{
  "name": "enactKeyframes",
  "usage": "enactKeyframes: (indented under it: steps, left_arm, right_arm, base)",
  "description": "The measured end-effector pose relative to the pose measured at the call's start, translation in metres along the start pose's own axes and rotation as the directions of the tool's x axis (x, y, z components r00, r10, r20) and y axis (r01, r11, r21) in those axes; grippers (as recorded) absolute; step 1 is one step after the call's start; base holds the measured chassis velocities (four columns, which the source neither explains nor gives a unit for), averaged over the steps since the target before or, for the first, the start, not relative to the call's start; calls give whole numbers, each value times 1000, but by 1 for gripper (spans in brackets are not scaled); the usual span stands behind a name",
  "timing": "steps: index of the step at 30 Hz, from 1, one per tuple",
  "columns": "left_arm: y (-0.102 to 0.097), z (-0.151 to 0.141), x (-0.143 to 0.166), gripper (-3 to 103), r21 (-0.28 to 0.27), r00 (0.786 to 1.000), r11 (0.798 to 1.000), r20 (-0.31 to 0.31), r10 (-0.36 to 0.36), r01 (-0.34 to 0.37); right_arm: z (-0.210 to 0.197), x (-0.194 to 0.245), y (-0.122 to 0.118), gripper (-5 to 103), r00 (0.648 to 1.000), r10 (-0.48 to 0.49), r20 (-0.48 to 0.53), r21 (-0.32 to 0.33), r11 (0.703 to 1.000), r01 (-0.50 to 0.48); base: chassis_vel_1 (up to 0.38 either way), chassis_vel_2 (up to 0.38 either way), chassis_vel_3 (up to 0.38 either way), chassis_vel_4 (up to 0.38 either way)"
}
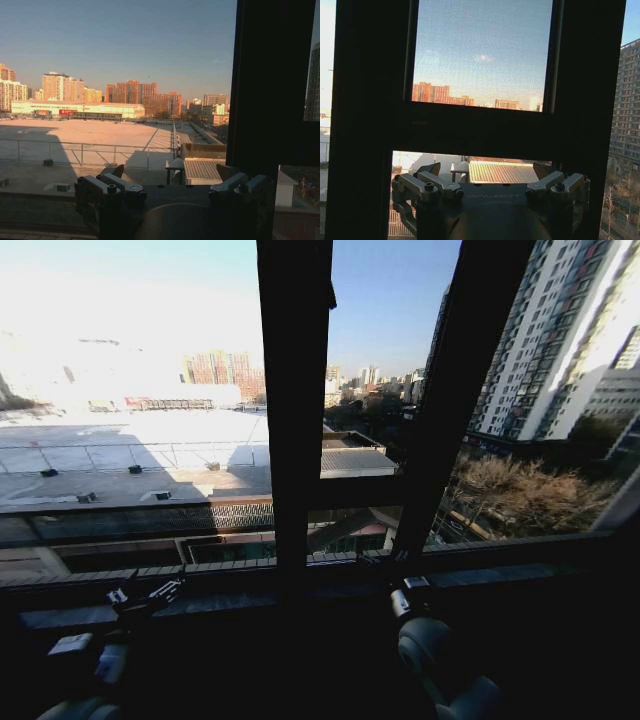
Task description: Open the curtains by pulling them apart, changing their state from closed to fully open.
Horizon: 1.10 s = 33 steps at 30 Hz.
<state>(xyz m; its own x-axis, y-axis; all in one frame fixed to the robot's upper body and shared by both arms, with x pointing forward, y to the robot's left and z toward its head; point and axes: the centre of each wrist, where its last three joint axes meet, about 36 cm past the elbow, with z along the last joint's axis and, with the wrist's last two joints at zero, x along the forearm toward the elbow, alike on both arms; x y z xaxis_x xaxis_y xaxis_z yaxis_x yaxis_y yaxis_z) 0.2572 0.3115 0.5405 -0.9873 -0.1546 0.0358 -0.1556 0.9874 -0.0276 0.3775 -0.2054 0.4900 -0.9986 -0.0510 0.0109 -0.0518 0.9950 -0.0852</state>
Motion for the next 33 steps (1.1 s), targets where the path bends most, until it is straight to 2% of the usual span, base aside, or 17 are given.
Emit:
enactKeyframes:
  steps: [12, 33]
  left_arm:
    - [6, 3, 0, 100, 4, 1000, 1000, -8, -22, 22]
    - [10, 5, -2, 100, 2, 1000, 1000, -5, -3, 3]
  right_arm:
    - [0, 4, 1, 100, 1000, 3, -2, -1, 1000, -3]
    - [1, 0, 0, 100, 1000, 9, -1, 0, 1000, -9]
  base:
    - [-119, -380, 109, 382]
    - [-52, -379, 50, 377]
